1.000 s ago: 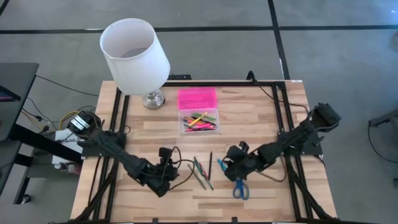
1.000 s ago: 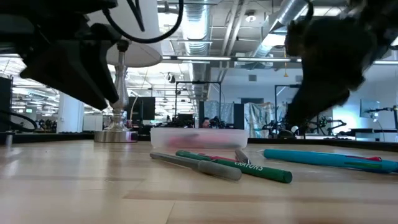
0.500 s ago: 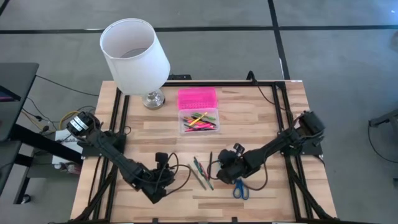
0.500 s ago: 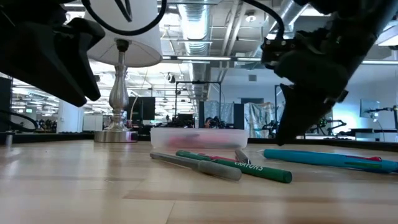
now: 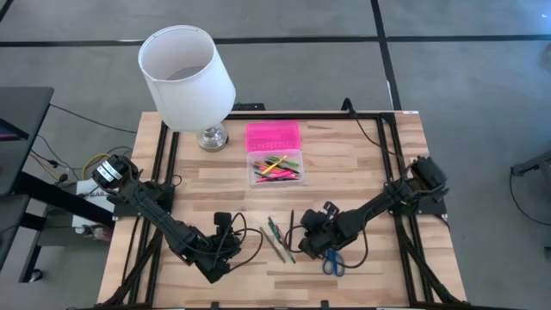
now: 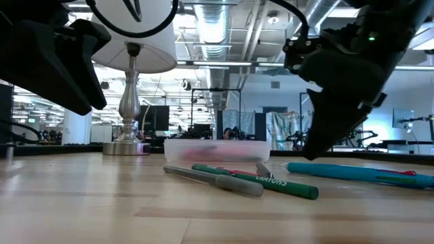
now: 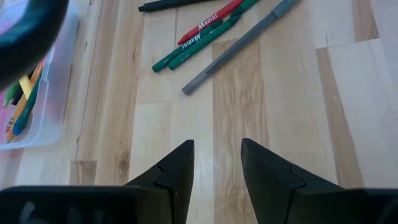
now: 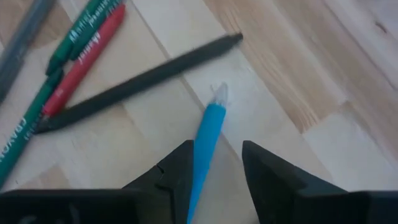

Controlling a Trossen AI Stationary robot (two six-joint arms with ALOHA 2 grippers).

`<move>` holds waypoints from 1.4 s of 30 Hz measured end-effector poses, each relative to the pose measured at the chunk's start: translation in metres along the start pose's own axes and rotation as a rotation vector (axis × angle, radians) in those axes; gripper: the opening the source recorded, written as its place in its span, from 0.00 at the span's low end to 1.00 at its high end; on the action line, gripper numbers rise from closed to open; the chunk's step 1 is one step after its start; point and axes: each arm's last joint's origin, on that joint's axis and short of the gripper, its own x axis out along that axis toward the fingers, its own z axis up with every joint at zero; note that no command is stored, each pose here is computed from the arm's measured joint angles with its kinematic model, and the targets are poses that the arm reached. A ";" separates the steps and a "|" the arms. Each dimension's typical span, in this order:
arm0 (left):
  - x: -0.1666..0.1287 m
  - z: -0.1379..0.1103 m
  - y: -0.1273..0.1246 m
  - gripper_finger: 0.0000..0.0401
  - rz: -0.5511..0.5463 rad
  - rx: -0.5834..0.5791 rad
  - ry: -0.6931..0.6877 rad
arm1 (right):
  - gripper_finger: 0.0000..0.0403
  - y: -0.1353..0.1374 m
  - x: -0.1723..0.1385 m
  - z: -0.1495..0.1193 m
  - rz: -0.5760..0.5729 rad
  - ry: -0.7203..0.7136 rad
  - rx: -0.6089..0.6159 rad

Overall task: Pick & place school supplies into a supply box
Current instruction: Put the blue pen into the pink supply box

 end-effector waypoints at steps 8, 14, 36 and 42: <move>0.000 0.000 0.000 0.32 0.011 0.005 -0.006 | 0.46 0.001 -0.002 -0.004 -0.004 0.003 0.046; 0.000 0.000 0.000 0.32 0.015 0.012 -0.009 | 0.49 0.000 0.000 -0.005 0.002 0.024 0.098; 0.000 0.000 0.000 0.32 0.017 0.015 -0.010 | 0.33 0.007 0.018 -0.014 0.012 0.139 0.079; 0.000 0.000 0.000 0.32 0.017 0.014 -0.010 | 0.24 0.007 0.018 -0.015 0.017 0.144 0.043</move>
